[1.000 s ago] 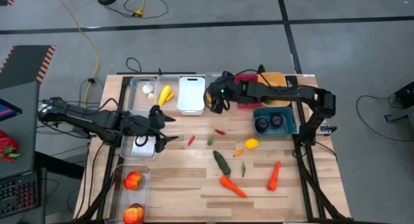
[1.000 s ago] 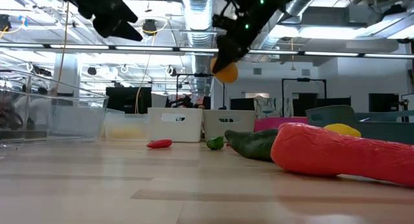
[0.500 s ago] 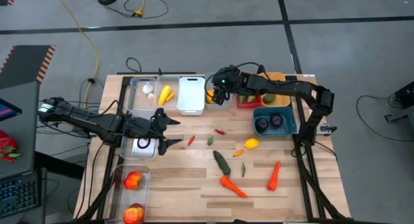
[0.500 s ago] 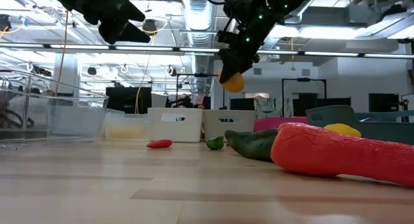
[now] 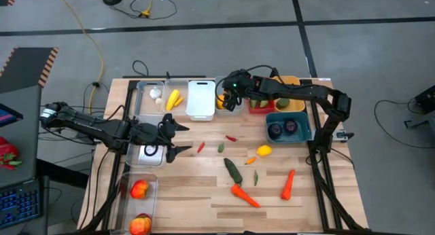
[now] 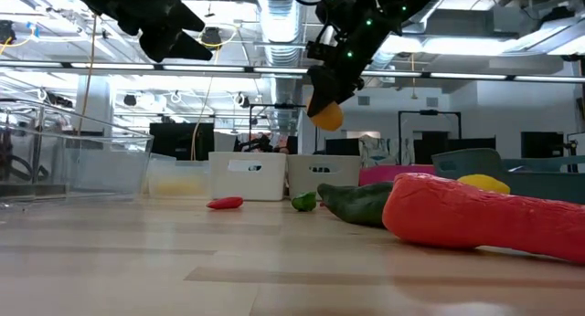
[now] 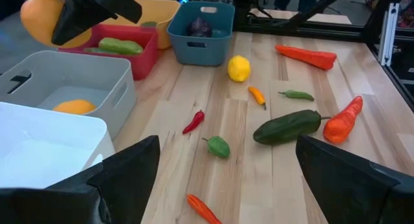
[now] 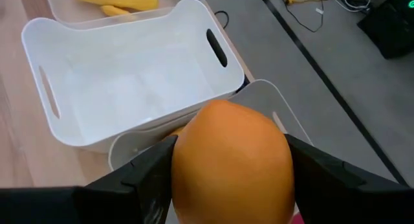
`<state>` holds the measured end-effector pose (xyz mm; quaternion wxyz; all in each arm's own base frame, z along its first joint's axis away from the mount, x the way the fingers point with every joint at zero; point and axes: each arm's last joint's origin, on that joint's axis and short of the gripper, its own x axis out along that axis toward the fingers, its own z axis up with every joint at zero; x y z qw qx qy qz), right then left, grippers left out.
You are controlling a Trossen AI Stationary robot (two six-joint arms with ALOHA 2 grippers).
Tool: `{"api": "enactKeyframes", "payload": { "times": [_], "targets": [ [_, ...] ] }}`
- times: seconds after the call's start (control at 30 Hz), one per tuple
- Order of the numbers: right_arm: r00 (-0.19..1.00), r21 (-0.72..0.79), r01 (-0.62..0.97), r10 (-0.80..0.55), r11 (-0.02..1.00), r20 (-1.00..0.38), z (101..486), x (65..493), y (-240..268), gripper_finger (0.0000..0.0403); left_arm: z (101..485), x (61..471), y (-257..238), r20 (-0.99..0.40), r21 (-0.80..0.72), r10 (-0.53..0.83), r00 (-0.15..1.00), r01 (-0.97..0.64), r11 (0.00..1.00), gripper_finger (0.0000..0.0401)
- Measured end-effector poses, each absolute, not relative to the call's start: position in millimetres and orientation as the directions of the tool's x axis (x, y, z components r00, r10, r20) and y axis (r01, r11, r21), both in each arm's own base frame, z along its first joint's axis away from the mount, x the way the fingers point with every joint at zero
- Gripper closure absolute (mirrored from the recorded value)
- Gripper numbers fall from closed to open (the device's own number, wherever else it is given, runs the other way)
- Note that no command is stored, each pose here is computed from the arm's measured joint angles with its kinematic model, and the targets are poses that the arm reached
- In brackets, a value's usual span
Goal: Sort produce into baskets
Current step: Put the bottom lemon into the gray bin, then put the lemon into the gray bin
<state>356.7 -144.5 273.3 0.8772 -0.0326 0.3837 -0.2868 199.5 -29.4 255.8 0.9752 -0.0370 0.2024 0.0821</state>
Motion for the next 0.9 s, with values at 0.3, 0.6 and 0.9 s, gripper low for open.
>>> {"api": "enactKeyframes", "payload": {
  "times": [0.3, 0.6, 0.9],
  "targets": [
    [0.567, -0.243, 0.453, -0.488, 0.857, -0.664, 273.0, 357.5, -143.4, 0.0116, 255.8, 199.5, -29.4, -0.401, -0.038, 0.145, 0.905, -0.175, 0.984, 0.0052],
    [0.589, -0.21, 0.433, -0.451, 0.877, -0.67, 272.9, 358.2, -142.3, 0.0115, 255.8, 199.5, -29.4, -0.401, -0.038, 0.145, 0.905, -0.175, 0.984, 0.0052],
    [0.624, -0.133, 0.412, -0.386, 0.901, -0.68, 272.6, 358.7, -141.5, 0.0034, 255.8, 199.5, -29.4, -0.401, -0.04, 0.145, 0.905, -0.176, 0.984, 0.0052]
  ]
}}
